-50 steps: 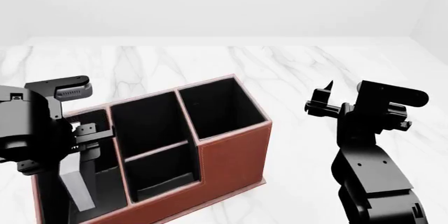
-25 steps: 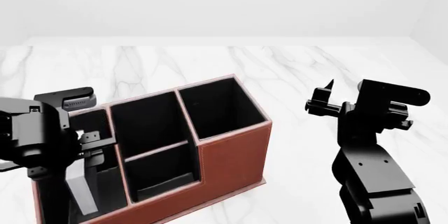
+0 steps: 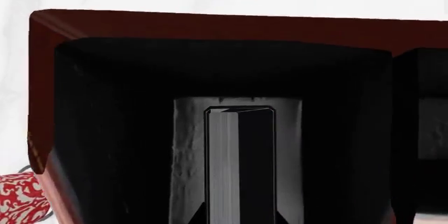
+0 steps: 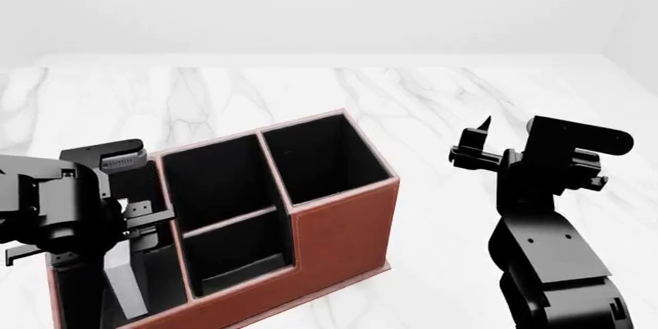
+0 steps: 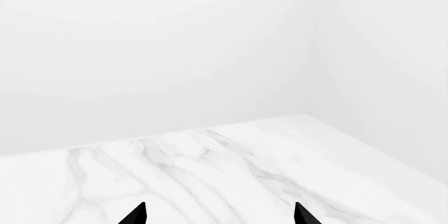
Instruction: Pick up the book and place it in the left compartment of the caddy.
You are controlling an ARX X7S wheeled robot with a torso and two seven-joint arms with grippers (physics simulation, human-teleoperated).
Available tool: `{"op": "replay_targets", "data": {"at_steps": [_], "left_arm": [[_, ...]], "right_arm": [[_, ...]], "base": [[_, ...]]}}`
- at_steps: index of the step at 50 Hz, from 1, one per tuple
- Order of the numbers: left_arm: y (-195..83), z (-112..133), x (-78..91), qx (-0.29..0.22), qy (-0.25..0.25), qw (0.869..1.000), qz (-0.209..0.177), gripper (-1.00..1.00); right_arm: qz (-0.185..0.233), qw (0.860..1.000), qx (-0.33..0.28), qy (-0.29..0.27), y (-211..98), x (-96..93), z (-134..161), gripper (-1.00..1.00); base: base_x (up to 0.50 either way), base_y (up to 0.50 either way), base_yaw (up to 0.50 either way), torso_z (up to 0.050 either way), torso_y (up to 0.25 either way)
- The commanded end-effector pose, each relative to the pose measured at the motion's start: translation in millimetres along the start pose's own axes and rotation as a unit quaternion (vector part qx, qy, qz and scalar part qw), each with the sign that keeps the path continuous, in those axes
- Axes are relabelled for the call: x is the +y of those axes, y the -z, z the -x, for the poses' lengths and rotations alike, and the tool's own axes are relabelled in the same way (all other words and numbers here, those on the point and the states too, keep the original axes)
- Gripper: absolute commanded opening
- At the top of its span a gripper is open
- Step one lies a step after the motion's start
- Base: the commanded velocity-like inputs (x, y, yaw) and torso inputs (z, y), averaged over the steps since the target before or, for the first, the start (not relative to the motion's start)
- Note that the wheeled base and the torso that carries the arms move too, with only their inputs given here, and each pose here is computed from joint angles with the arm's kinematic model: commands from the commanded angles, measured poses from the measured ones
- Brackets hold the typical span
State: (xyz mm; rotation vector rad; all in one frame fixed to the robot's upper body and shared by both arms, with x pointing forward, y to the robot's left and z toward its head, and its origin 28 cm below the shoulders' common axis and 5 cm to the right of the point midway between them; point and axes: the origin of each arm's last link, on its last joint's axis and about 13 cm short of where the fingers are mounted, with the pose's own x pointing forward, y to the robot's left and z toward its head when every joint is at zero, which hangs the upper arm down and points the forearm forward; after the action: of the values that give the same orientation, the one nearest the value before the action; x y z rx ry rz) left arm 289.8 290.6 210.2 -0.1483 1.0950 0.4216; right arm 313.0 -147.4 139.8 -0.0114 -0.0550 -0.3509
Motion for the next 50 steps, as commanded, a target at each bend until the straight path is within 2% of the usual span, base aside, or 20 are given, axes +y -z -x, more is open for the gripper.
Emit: {"op": "replay_targets", "data": {"at_steps": [1, 3, 4, 27, 31, 36, 38, 43, 44, 50], "left_arm": [[-5, 1, -0.4, -0.018, 0.010, 1.000, 0.003, -1.00], [-5, 1, -0.4, -0.017, 0.012, 1.000, 0.005, -1.00], [-5, 1, -0.4, -0.016, 0.015, 1.000, 0.003, 1.00], [-6, 7, 0.3, -0.020, 0.014, 1.000, -0.006, 1.00], [-9, 25, 0.9, -0.033, 0.030, 0.999, -0.016, 1.00], [-10, 66, 4.9, -0.071, 0.056, 0.996, -0.026, 1.00], [-10, 95, 7.9, -0.091, 0.067, 0.993, -0.030, 1.00], [-6, 133, 13.5, -0.124, 0.076, 0.989, -0.025, 1.00], [-3, 147, 16.0, -0.133, 0.083, 0.987, -0.029, 1.00], [6, 167, 19.6, -0.160, 0.086, 0.983, -0.026, 1.00]], "right_arm": [[0.000, 1.000, 0.000, 0.001, 2, 0.0, 0, 1.00], [0.000, 1.000, 0.000, 0.000, 2, 0.1, 1, 1.00], [0.000, 1.000, 0.000, 0.000, 2, -0.1, 1, 1.00], [0.000, 1.000, -0.001, -0.001, -2, 0.5, 0, 1.00], [0.000, 1.000, -0.003, 0.000, -5, 0.2, 0, 1.00], [0.000, 1.000, -0.006, -0.001, -6, 0.2, 1, 1.00], [0.001, 1.000, -0.008, -0.002, -5, 0.6, 2, 1.00], [-0.001, 1.000, -0.010, -0.005, -7, 0.7, 4, 1.00], [-0.002, 1.000, -0.011, -0.006, -8, 0.9, 4, 1.00], [-0.002, 1.000, -0.014, -0.012, -10, 2.1, 7, 1.00]], "base": [[0.00, 0.00, 0.00, 0.000, 0.000], [0.00, 0.00, 0.00, 0.000, 0.000], [0.00, 0.00, 0.00, 0.000, 0.000], [0.00, 0.00, 0.00, 0.000, 0.000], [0.00, 0.00, 0.00, 0.000, 0.000], [0.00, 0.00, 0.00, 0.000, 0.000], [0.00, 0.00, 0.00, 0.000, 0.000], [0.00, 0.00, 0.00, 0.000, 0.002], [0.00, 0.00, 0.00, 0.000, 0.000], [0.00, 0.00, 0.00, 0.000, 0.000]]}}
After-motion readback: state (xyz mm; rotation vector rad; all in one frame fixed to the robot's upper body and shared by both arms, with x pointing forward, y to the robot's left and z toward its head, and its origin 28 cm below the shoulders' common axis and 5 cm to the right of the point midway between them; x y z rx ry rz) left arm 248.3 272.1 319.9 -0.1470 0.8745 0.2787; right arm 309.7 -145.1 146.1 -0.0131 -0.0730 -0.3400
